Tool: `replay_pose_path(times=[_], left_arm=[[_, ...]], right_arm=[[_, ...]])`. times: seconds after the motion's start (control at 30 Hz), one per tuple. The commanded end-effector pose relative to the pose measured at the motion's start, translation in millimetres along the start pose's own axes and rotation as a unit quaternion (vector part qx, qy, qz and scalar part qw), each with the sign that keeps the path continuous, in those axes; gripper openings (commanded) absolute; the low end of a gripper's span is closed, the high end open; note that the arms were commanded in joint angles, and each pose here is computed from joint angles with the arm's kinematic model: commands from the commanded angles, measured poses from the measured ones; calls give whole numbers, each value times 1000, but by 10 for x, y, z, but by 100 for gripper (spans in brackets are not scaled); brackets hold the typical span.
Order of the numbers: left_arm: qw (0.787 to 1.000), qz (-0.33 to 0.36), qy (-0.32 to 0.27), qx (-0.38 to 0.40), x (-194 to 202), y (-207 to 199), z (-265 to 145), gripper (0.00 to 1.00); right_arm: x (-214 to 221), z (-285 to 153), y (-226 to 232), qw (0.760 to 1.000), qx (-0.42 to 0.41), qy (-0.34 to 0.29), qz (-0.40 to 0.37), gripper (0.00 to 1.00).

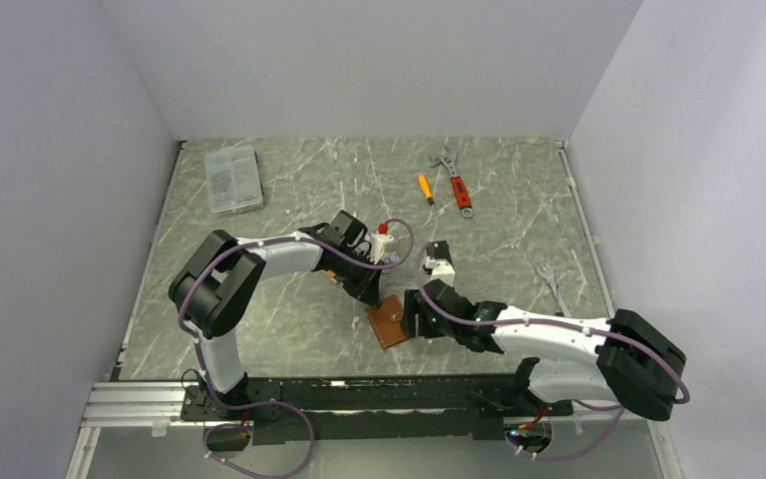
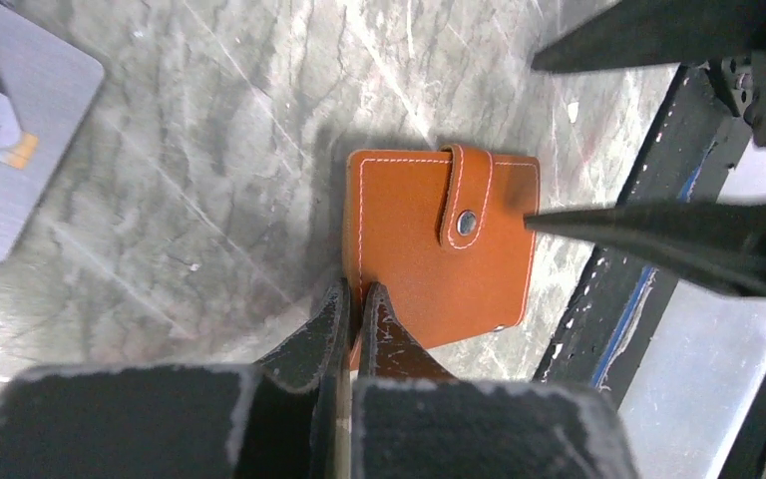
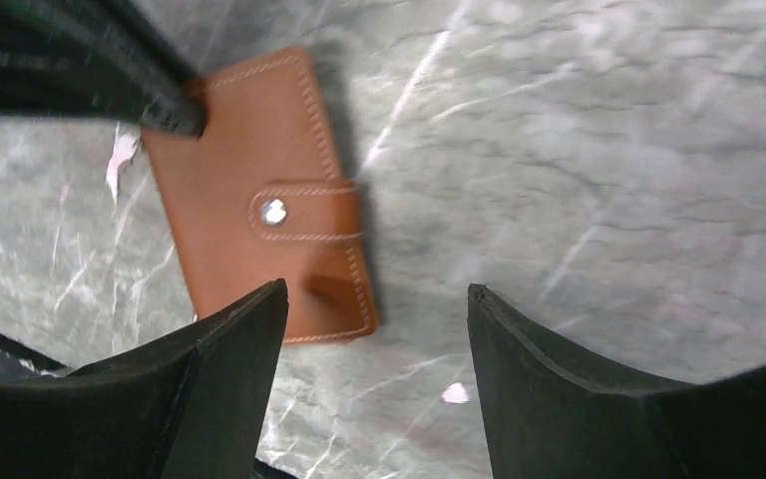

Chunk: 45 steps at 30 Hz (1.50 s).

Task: Put the credit cards into the card holder
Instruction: Open the card holder at the center of the board.

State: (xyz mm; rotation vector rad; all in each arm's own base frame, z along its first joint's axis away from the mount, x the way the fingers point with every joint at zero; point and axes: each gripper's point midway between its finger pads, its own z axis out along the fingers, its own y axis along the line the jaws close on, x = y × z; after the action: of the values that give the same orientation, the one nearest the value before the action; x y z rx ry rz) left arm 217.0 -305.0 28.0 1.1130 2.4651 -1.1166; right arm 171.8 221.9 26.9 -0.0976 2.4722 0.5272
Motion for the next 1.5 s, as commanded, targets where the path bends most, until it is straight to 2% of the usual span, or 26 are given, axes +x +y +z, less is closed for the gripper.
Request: replay_pose_path(times=[0.0, 0.33, 0.6, 0.93, 1.3, 1.47], left_arm=[[998, 56, 2, -29, -188, 93, -83, 0], [999, 36, 26, -21, -125, 90, -43, 0], [999, 33, 30, -19, -119, 93, -32, 0], [999, 30, 38, -16, -56, 108, -16, 0], [998, 36, 44, -12, -20, 80, -51, 0], [998, 43, 49, -16, 21, 92, -70, 0]], right_arm=[[-114, -8, 192, 997, 16, -29, -65, 70], [-373, 56, 351, 982, 62, -94, -153, 70], [-378, 220, 400, 975, 74, -95, -187, 65], [-264, 309, 633, 968, 56, -96, -224, 65], [-292, 435, 343, 955, 139, -114, -237, 41], [-273, 385, 118, 946, 184, -113, -244, 37]])
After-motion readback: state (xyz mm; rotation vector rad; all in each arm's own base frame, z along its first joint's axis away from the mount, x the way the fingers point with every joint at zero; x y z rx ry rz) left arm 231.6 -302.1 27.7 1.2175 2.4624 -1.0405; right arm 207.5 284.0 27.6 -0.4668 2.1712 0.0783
